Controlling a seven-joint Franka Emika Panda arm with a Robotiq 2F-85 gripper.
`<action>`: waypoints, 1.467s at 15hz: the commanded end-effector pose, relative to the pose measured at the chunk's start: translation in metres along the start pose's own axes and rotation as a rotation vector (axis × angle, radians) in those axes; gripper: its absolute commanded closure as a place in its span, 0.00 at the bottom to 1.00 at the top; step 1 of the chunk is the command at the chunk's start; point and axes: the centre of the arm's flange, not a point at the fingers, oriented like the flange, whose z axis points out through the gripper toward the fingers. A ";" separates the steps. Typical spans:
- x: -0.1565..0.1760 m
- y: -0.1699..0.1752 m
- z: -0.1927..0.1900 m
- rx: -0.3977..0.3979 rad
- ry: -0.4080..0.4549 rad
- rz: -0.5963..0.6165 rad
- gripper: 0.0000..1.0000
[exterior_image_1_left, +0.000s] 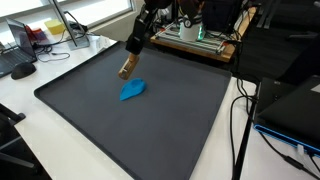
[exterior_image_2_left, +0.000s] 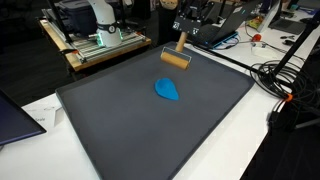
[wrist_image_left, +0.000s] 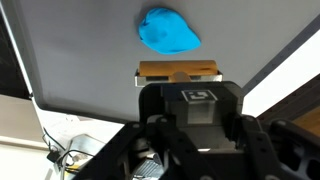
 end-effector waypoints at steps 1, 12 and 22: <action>-0.023 -0.013 -0.002 -0.015 0.045 -0.011 0.77; -0.122 -0.039 0.005 -0.019 0.290 0.024 0.77; -0.152 -0.063 0.046 -0.085 0.484 0.113 0.77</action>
